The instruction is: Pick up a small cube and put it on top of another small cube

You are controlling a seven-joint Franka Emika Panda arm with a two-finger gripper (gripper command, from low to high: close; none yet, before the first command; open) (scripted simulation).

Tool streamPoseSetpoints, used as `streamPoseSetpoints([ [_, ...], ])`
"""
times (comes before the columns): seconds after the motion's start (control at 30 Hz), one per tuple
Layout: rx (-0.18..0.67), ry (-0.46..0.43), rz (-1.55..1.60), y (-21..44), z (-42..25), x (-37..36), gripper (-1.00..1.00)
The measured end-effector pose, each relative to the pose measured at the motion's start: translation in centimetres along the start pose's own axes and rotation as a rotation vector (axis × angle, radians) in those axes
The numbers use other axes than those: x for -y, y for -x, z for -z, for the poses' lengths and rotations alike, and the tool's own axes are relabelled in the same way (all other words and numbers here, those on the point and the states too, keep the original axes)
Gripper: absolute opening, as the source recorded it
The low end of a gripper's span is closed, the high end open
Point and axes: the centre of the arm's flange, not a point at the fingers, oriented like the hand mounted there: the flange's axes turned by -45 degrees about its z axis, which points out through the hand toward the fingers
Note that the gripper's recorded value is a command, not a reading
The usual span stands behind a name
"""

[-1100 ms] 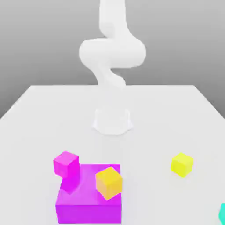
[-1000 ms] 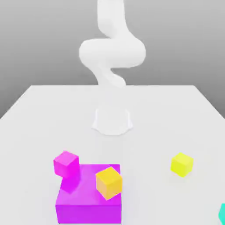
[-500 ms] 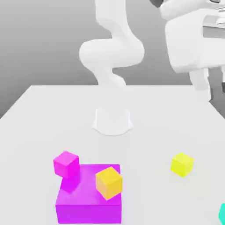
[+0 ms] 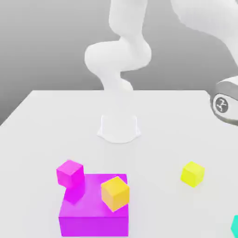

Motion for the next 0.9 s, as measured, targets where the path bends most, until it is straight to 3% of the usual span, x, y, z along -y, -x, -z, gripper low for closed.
streamPoseSetpoints([
  [0.07, 0.004, -0.004, 0.012, -0.2, -3.2, 0.2, 0.00],
  [0.1, 0.005, -0.005, 0.014, -0.2, -4.7, 0.2, -1.00],
  [0.33, 0.006, -0.007, 0.016, -0.2, -5.0, 0.3, -1.00],
  [0.47, 0.006, -0.007, 0.004, 0.2, 0.2, 0.2, -1.00],
  [0.9, 0.011, -0.002, -0.868, 26.0, 11.5, 0.9, -1.00],
])
